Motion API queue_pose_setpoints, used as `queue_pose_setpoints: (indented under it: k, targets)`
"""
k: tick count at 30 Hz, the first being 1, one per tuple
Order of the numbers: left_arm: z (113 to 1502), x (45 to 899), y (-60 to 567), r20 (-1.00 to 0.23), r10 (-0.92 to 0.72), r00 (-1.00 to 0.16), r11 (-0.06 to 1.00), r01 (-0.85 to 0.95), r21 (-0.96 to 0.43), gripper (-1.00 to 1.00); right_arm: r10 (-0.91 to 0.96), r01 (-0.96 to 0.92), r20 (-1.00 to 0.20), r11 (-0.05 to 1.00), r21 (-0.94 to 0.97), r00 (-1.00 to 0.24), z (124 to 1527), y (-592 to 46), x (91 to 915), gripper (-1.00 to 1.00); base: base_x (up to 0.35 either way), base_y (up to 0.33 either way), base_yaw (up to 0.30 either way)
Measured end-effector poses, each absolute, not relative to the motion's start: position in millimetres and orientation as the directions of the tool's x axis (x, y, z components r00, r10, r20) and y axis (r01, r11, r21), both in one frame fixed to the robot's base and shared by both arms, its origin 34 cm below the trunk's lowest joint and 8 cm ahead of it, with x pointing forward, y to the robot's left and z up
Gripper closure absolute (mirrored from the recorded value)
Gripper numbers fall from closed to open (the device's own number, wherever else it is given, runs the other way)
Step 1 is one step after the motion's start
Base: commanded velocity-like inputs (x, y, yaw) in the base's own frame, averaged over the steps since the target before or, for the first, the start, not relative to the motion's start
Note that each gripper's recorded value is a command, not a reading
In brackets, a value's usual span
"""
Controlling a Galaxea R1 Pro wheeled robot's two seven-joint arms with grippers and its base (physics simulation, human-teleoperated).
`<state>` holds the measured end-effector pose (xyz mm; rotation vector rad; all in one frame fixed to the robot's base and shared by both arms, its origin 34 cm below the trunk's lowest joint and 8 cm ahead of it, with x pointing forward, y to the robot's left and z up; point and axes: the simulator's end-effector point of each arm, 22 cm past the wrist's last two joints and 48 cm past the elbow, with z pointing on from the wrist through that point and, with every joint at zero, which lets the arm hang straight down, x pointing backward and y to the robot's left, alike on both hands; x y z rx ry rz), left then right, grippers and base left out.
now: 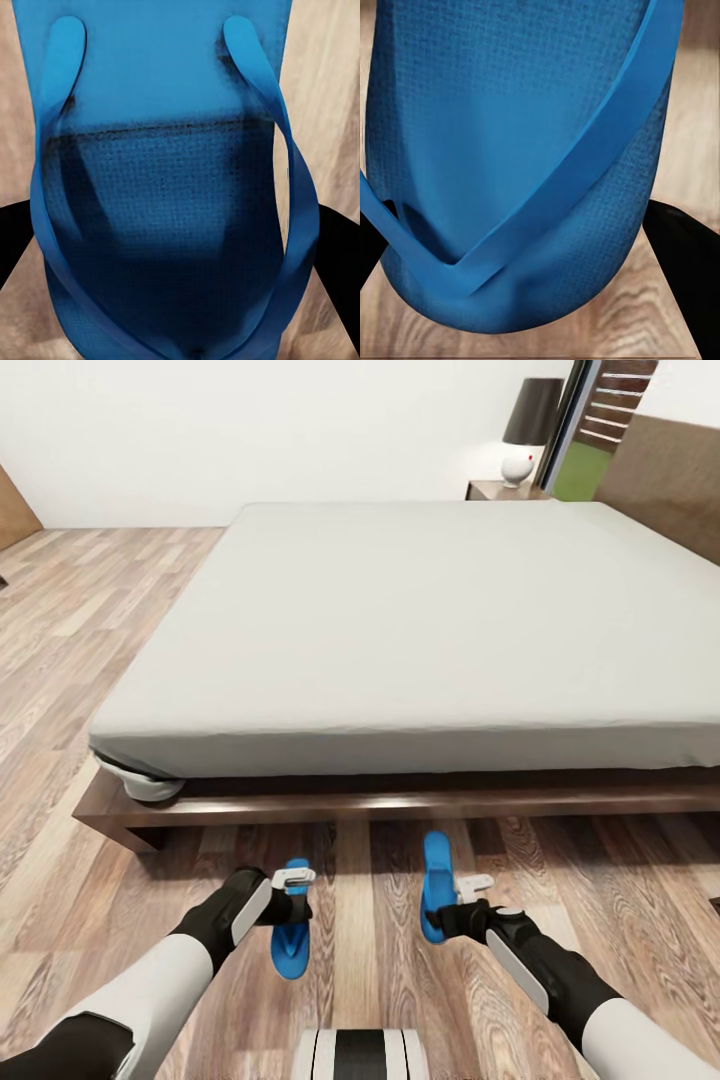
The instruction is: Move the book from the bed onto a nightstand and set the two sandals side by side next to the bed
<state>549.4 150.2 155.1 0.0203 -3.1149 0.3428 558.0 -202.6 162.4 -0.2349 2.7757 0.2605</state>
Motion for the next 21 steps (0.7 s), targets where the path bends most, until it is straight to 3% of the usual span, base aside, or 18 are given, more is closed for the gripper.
queue_pose_setpoints:
  k: [6,13,21]
  targets:
    - [151.5,549.8,147.9,0.008,-0.006,-1.0,0.976,-0.007,-0.219,1.0,-0.128,-0.184,-0.324,0.972,0.148,-0.937,152.0,-205.4,548.9,1.0,0.003,0.0,0.0]
    - [151.9,550.3,147.9,0.006,-0.003,-1.0,0.976,-0.004,-0.217,1.0,-0.125,-0.179,-0.318,0.973,0.145,-0.94,150.3,-207.4,546.8,1.0,0.24,0.0,0.0]
    - [146.2,547.1,147.4,0.016,-0.006,-1.0,0.976,-0.009,-0.219,1.0,-0.124,-0.176,-0.305,0.973,0.148,-0.944,143.9,-207.8,542.1,1.0,0.025,0.0,0.0]
